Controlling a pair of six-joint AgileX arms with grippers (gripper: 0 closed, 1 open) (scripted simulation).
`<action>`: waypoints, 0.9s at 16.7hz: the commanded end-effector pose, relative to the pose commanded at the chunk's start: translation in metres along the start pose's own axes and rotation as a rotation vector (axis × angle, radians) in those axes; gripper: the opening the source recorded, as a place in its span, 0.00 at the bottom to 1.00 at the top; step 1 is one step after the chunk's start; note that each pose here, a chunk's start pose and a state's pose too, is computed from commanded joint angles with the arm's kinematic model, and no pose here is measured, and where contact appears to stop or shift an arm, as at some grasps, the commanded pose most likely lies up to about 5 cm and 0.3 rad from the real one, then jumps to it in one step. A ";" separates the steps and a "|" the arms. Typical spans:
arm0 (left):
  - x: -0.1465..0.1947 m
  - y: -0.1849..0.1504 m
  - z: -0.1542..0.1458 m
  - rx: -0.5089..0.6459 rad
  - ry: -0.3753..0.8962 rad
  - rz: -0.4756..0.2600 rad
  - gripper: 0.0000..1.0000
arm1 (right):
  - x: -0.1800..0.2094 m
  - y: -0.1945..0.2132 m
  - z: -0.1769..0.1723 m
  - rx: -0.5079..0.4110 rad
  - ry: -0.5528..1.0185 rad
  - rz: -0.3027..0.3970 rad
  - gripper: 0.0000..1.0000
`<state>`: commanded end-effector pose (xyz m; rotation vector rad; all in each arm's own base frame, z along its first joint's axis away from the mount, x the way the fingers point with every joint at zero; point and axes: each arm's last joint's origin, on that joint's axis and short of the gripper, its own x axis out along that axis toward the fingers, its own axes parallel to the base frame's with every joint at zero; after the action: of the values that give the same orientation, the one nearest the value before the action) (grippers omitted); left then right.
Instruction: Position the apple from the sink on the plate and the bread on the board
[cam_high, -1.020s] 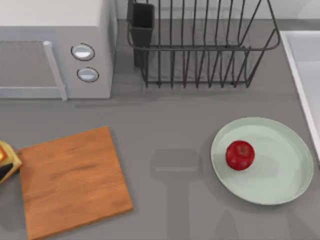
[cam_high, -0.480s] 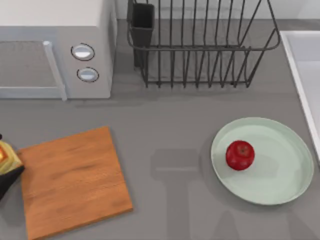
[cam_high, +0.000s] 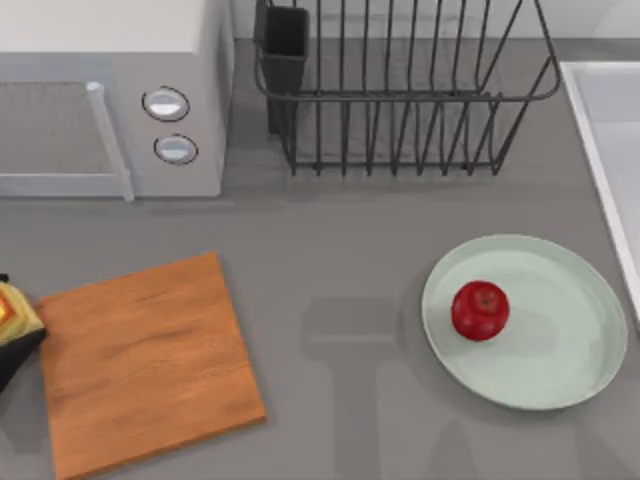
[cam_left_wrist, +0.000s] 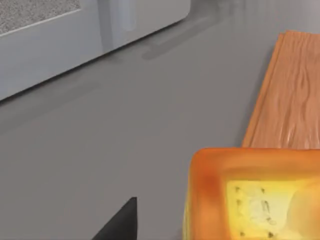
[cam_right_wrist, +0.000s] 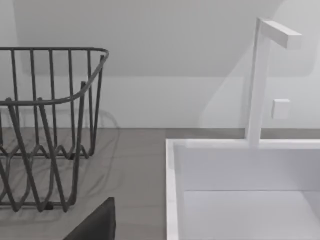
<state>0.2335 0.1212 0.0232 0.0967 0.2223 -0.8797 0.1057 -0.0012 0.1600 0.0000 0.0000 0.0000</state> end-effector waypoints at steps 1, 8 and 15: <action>0.000 0.000 0.000 0.000 0.000 0.000 0.62 | 0.000 0.000 0.000 0.000 0.000 0.000 1.00; 0.000 0.000 0.000 0.000 0.000 0.000 0.10 | 0.000 0.000 0.000 0.000 0.000 0.000 1.00; 0.000 0.000 0.000 0.000 0.000 0.000 0.00 | 0.000 0.000 0.000 0.000 0.000 0.000 1.00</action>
<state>0.2335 0.1212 0.0232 0.0967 0.2223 -0.8797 0.1057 -0.0012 0.1600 0.0000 0.0000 0.0000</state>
